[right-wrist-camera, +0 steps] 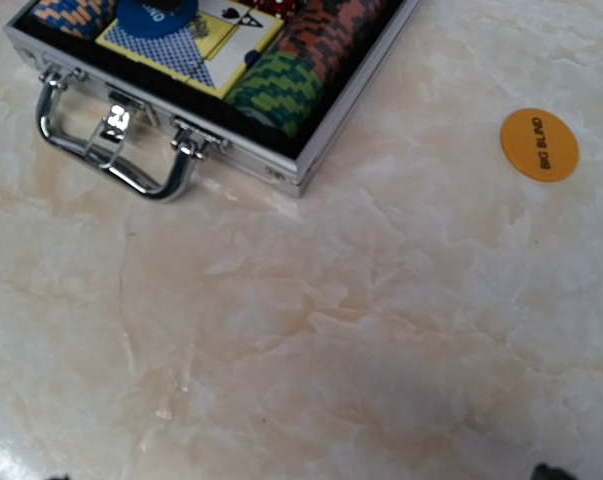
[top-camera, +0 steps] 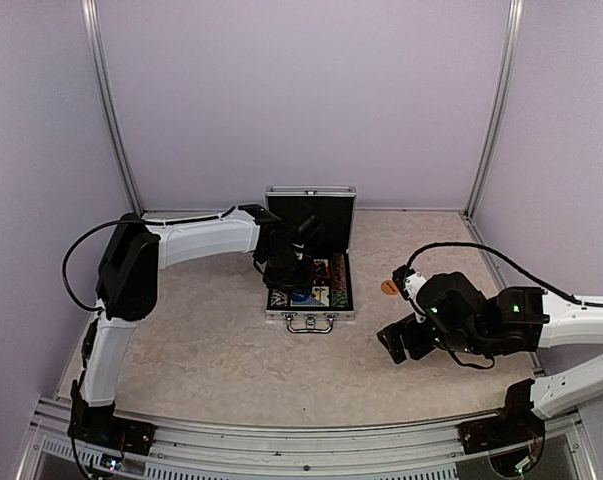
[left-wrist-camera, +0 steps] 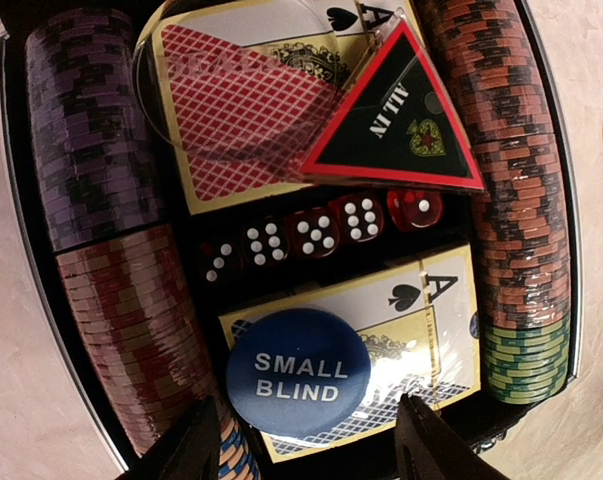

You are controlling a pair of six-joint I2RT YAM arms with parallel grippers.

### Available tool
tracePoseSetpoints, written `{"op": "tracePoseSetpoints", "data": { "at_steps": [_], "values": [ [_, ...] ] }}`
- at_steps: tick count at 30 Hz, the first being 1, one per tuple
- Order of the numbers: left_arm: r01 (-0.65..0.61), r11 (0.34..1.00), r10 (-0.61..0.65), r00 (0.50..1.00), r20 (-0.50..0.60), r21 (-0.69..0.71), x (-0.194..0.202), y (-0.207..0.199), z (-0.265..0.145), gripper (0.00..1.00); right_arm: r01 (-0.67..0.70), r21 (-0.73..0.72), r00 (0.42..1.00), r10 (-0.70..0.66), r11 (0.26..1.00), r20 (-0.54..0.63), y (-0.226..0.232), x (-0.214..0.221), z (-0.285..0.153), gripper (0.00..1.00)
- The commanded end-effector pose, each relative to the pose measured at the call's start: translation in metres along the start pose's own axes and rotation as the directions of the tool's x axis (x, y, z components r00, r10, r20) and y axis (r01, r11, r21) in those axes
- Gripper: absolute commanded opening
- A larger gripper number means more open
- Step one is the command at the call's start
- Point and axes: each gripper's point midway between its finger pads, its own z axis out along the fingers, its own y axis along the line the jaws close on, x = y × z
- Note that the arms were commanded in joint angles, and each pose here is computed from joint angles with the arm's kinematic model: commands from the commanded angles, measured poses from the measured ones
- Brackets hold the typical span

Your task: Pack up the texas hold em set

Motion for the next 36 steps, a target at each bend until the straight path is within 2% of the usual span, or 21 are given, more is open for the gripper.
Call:
{"op": "tracePoseSetpoints", "data": {
  "at_steps": [1,12,20,25,32,36],
  "values": [
    [-0.013,0.999,0.011,0.999,-0.032,-0.048,0.011,0.01,0.01,0.59,-0.017,0.01,1.0,0.017,1.0,0.007,-0.004,-0.003,0.0,1.0],
    [0.008,1.0,-0.007,0.999,0.043,-0.027,-0.008,0.009,-0.029,0.63,-0.022,0.012,1.0,0.022,1.0,0.019,-0.002,-0.01,-0.001,1.0],
    [0.016,1.0,-0.015,0.998,0.056,-0.022,-0.001,0.014,-0.043,0.64,-0.045,0.064,0.999,0.044,0.997,0.021,-0.008,-0.017,0.003,1.0],
    [0.021,0.999,-0.018,0.997,0.079,-0.029,-0.002,0.02,-0.055,0.66,-0.14,0.138,0.99,0.141,0.98,0.005,-0.033,-0.027,0.014,1.0],
    [0.036,0.999,-0.033,0.993,0.11,-0.022,-0.01,0.03,-0.067,0.7,-0.323,0.214,0.943,0.332,0.922,-0.005,-0.09,-0.044,0.044,1.0],
    [0.036,0.999,-0.034,0.992,0.124,-0.014,-0.012,0.033,-0.073,0.75,-0.338,0.27,0.928,0.368,0.901,-0.065,-0.11,-0.045,0.076,1.0]
  ]
}}
